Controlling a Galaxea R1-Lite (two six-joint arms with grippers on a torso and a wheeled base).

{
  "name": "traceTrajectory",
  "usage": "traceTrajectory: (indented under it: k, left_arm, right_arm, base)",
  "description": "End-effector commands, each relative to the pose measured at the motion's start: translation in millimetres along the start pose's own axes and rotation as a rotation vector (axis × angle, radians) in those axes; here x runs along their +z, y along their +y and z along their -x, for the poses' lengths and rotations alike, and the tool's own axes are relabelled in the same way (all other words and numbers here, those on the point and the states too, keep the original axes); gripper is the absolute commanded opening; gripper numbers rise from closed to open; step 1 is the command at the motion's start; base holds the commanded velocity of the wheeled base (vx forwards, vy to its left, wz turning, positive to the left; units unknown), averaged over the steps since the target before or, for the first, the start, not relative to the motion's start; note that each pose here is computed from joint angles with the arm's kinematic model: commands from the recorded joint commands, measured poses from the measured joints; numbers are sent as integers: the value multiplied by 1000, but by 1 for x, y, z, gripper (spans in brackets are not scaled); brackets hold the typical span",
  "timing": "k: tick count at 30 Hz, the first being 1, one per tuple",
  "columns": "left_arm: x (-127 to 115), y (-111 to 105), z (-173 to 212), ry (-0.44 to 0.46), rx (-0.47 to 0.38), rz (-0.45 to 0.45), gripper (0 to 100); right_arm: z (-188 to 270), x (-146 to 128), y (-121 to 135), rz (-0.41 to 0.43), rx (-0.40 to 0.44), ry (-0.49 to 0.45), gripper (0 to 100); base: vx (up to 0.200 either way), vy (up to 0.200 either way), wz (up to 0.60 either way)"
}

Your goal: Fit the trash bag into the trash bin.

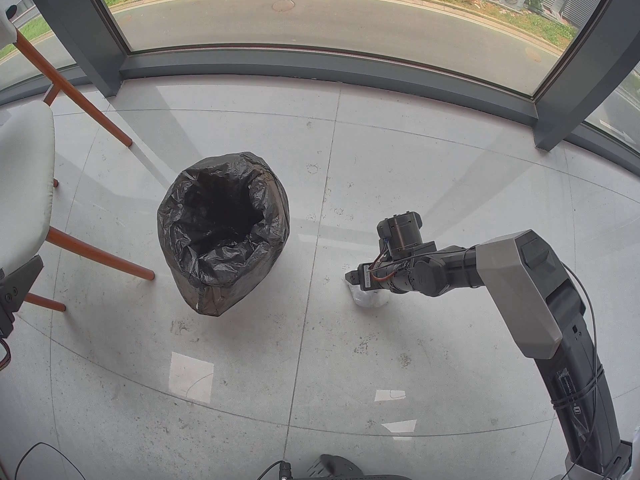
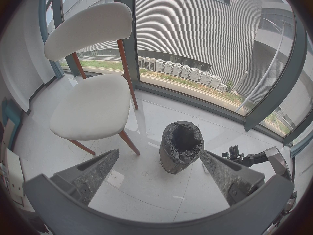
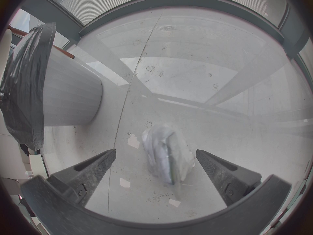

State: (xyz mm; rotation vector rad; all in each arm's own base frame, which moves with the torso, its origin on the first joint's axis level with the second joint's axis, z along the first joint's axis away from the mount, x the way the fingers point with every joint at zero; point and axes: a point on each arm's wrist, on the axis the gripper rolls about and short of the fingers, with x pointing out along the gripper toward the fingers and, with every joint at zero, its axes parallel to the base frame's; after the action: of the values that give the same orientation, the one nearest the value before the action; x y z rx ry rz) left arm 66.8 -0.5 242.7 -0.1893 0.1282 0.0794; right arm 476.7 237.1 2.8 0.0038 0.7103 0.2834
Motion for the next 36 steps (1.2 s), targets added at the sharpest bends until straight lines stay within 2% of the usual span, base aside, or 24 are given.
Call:
traceTrajectory:
  k: [1, 2, 3, 9, 12, 15, 19, 20, 21, 23, 26, 29, 31, 33, 35, 36]
  left_arm:
    - [0, 0, 0, -1, 0, -1, 100]
    - [1, 0, 0, -4, -1, 1, 100]
    - [2, 0, 0, -7, -2, 1, 100]
    - [3, -1, 0, -8, -5, 1, 100]
    - [3, -1, 0, -7, -6, 1, 100]
    - [1, 0, 0, -4, -9, 1, 100]
    - [2, -1, 2, -3, -51, 3, 100]
    - [2, -1, 4, -7, -63, 4, 100]
    - [2, -1, 4, -8, -63, 4, 100]
    - [1, -1, 4, -6, -67, 4, 100]
    - [1, -1, 5, -5, -77, 5, 100]
    - [3, -1, 4, -8, -80, 6, 100]
    - [5, -2, 3, -11, -81, 6, 100]
    - [10, -3, 1, -18, -84, 5, 100]
    - [18, -5, -4, -32, -85, 7, 100]
    - [18, -5, -4, -32, -85, 7, 100]
  right_arm:
    - [-17, -20, -7, 18, -16, 49, 100]
    - [-21, -24, -10, 26, -22, 60, 100]
    - [-26, -30, -14, 34, -29, 75, 0]
    - [-27, -33, -19, 33, -38, 103, 0]
    - [-18, -20, -20, 25, -36, 73, 0]
    - [15, 18, -14, 16, -6, -17, 0]
    - [82, 77, 2, 14, 60, -175, 0]
    - [118, 99, 15, 22, 120, -236, 0]
    - [126, 102, 18, 26, 133, -245, 0]
    - [191, 121, 43, 35, 220, -275, 0]
    - [248, 117, 73, 39, 305, -264, 0]
    - [285, 104, 105, 41, 400, -255, 0]
    - [296, 93, 121, 58, 444, -234, 0]
    - [294, 67, 144, 112, 479, -164, 0]
    - [294, 49, 159, 164, 507, -129, 0]
    - [294, 49, 159, 164, 507, -129, 0]
  base:
    - [0, 0, 0]
    - [0, 0, 0]
    - [0, 0, 0]
    - [0, 0, 0]
    - [0, 0, 0]
    - [0, 0, 0]
    - [0, 0, 0]
    - [0, 0, 0]
    - [0, 0, 0]
    - [0, 0, 0]
    - [0, 0, 0]
    - [0, 0, 0]
    - [0, 0, 0]
    - [0, 0, 0]
    - [0, 0, 0]
    - [0, 0, 0]
